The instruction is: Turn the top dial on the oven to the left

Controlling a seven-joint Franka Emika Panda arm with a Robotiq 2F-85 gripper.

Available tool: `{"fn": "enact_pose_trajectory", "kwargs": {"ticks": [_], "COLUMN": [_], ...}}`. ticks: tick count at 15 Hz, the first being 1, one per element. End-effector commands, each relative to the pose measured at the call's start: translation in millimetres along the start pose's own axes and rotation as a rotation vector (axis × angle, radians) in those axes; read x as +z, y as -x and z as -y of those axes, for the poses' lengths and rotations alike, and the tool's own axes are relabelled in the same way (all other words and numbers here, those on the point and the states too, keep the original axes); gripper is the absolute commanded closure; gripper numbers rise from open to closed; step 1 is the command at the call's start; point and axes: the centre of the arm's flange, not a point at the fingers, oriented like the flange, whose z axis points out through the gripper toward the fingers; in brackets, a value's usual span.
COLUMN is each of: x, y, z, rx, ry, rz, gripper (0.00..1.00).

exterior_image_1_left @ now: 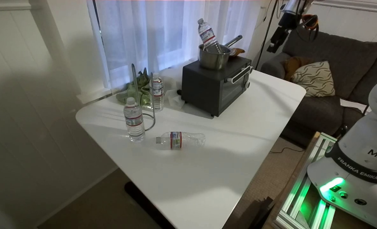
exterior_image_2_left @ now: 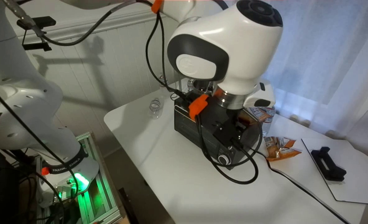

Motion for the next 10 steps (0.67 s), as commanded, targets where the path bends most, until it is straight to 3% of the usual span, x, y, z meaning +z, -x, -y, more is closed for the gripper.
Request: {"fn": "enact_pose_trajectory", "kwargs": {"ticks": [1,10], "x": [6.0,57.3], "y": [-24.2,-46.6], "z": [-27.1,-72.0], "rx": [0.06,0.12], "ry": [-0.036,-0.097], "rz": [0.008,0.034], "gripper": [0.0,0.0]}}
